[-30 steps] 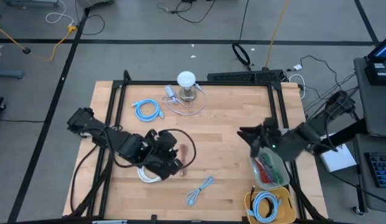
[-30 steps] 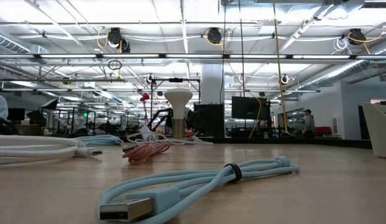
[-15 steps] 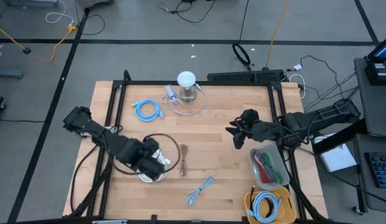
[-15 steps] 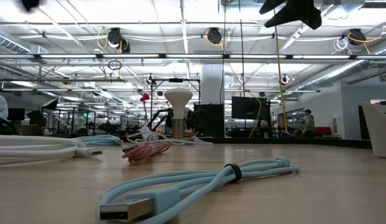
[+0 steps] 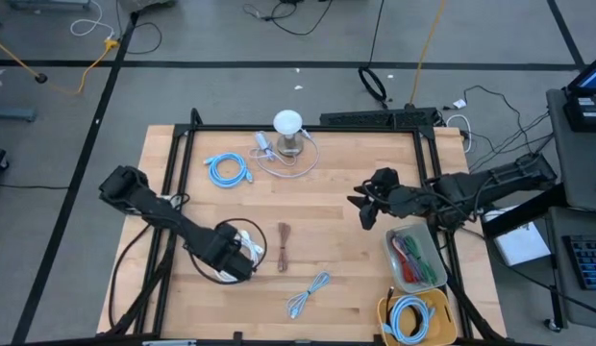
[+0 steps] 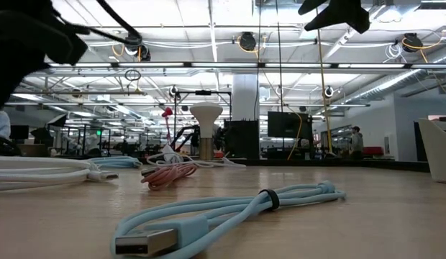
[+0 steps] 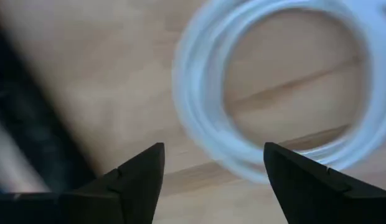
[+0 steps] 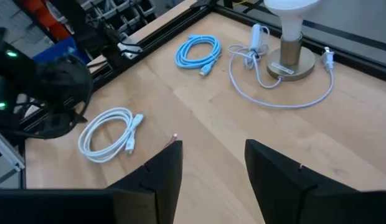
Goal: Pick & Place USB Port
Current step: Put the white HDMI cable into the yellow bin
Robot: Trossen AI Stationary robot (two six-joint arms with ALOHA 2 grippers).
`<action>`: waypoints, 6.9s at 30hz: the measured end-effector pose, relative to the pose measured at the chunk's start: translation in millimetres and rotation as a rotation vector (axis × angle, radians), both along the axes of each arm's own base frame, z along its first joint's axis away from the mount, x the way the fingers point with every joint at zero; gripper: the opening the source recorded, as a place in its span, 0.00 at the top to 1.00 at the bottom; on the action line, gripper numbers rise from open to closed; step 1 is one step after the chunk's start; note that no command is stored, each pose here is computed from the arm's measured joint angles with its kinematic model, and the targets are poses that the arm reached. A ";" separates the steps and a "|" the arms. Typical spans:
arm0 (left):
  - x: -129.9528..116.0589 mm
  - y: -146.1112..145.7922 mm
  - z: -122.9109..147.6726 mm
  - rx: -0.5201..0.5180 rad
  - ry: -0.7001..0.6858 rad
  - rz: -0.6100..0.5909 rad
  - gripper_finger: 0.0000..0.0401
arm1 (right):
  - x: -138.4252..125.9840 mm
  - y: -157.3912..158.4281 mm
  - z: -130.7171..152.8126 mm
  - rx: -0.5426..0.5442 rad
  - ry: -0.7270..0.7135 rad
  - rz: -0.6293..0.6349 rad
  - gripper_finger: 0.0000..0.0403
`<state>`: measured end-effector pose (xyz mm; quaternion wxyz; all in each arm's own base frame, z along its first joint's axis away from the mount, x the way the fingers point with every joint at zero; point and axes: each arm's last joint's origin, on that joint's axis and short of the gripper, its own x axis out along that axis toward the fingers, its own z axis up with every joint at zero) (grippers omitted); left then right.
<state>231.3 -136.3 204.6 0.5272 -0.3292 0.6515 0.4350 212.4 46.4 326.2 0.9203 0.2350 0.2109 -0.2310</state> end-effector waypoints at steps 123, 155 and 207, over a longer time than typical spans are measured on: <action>120.8 62.8 131.7 0.636 -0.810 -0.545 0.92 | 46.3 0.6 -39.4 0.710 -0.624 0.240 0.58; 87.7 17.4 158.8 0.635 -1.002 -0.420 0.57 | 20.1 12.9 1.8 0.613 -0.834 0.640 0.88; 87.2 -0.4 160.9 0.550 -1.065 -0.520 0.76 | -115.9 150.1 -31.1 1.120 0.241 1.265 0.89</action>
